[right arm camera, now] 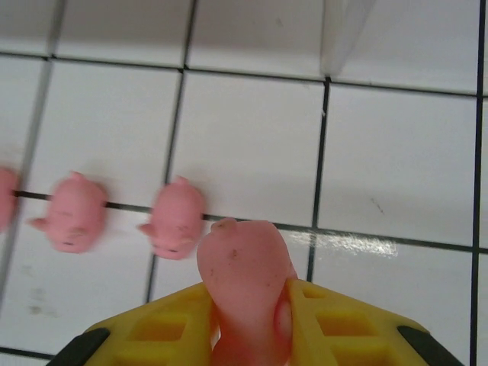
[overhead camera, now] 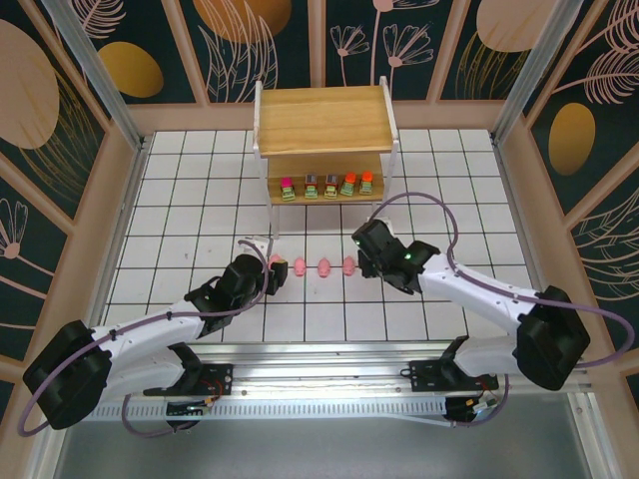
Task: Place and organize the plastic toys onto the shelf
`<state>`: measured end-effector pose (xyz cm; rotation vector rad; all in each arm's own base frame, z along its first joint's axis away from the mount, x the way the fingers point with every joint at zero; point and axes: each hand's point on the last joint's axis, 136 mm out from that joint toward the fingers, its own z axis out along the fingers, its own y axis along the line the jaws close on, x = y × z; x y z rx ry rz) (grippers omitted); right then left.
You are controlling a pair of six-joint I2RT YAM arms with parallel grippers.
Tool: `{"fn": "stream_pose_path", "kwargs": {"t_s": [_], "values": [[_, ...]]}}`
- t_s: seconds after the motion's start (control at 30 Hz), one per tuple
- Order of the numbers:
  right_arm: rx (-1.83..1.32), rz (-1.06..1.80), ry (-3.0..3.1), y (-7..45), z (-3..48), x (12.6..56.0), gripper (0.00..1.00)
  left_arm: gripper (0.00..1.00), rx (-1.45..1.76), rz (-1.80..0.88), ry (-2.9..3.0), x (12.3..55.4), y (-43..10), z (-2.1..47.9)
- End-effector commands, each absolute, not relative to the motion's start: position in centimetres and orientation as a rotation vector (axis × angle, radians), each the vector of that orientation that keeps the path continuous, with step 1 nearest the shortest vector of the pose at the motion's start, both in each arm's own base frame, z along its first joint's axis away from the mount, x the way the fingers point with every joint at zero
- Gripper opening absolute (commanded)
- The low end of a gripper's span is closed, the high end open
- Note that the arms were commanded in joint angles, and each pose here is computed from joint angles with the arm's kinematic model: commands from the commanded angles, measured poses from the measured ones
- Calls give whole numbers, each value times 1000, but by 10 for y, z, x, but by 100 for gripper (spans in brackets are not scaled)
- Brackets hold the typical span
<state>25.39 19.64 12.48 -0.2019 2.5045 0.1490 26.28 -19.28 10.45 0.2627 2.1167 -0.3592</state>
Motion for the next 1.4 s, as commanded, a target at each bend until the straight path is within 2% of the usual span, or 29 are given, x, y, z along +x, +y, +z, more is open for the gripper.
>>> {"fn": "stream_pose_path", "kwargs": {"t_s": [0.0,0.33,0.7,1.07,1.37], "values": [[-148,140,2432,197,166,256,26,59,307,-386,2066,261,-198,113],[-122,237,2263,220,263,265,25,60,420,-400,1999,244,-214,121],[-79,191,2088,225,359,286,25,61,503,-392,1975,236,-227,119],[-12,155,2053,222,402,340,25,61,483,-383,1963,236,-222,120],[46,132,2091,215,402,385,26,61,468,-382,1956,236,-219,121]]}}
